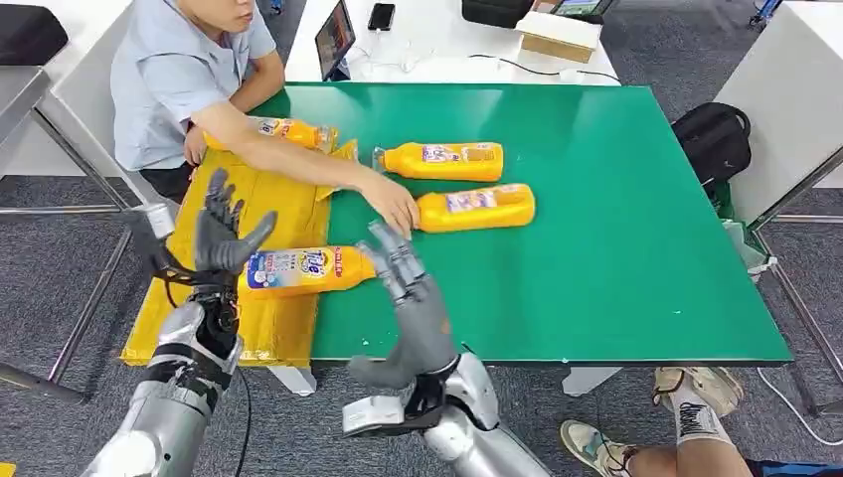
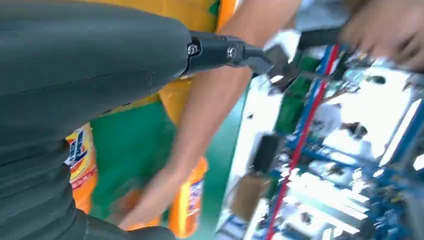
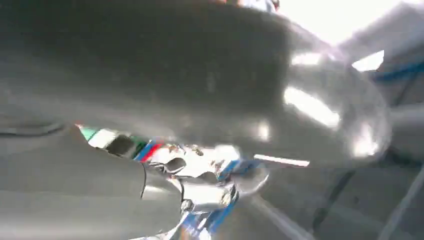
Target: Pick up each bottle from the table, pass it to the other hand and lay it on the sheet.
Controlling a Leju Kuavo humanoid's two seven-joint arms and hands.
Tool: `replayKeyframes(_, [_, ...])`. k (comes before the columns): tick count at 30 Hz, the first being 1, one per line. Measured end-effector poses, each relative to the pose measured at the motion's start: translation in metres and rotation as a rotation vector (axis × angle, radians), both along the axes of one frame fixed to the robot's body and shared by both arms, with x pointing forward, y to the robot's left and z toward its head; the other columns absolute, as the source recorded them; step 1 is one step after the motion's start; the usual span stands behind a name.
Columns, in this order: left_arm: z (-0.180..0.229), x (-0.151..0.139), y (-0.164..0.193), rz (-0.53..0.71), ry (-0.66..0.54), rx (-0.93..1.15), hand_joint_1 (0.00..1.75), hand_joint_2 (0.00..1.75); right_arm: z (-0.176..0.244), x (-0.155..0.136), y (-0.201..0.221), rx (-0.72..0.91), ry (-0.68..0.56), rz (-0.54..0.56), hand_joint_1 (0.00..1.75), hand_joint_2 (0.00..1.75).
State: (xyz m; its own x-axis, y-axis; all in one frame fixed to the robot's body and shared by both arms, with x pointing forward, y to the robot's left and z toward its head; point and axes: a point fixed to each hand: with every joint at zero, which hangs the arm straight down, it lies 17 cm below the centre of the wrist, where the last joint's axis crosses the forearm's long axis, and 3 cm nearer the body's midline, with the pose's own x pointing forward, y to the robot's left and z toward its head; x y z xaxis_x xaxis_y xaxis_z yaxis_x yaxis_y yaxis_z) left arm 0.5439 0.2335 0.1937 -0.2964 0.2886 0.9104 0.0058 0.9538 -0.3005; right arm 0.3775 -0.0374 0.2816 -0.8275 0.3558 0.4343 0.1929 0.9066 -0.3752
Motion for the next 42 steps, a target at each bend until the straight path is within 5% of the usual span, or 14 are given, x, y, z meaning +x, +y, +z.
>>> replayKeyframes(1, [0.001,-0.003,0.003,0.013,-0.004,-0.007,0.0,1.75,0.006,-0.001,-0.005,0.016,-0.011,-0.01,0.0,0.0])
replayKeyframes(2, [0.003,-0.006,0.007,0.034,-0.013,-0.015,0.0,1.75,0.012,-0.003,-0.012,0.036,-0.021,-0.024,0.0,1.75])
replayKeyframes(9, [0.006,-0.064,0.034,0.161,-0.089,-0.063,0.0,1.75,0.002,0.008,-0.085,0.148,0.039,-0.174,0.0,1.75])
replayKeyframes(12, [0.004,-0.1,0.049,0.256,-0.121,0.012,0.0,1.75,-0.043,0.022,-0.1,-0.092,0.082,-0.262,0.0,1.75])
replayKeyframes(18, [0.006,-0.142,0.054,0.307,-0.148,0.134,0.0,1.75,-0.148,0.05,-0.155,-0.424,0.36,-0.342,0.0,1.75])
replayKeyframes(26, [0.023,-0.148,0.041,0.279,-0.187,0.133,0.0,1.75,-0.198,0.051,-0.177,-0.557,0.48,-0.35,0.0,1.75])
replayKeyframes(42, [0.027,-0.147,0.033,0.26,-0.198,0.131,0.0,1.75,-0.211,0.063,-0.192,-0.611,0.508,-0.36,0.0,1.75])
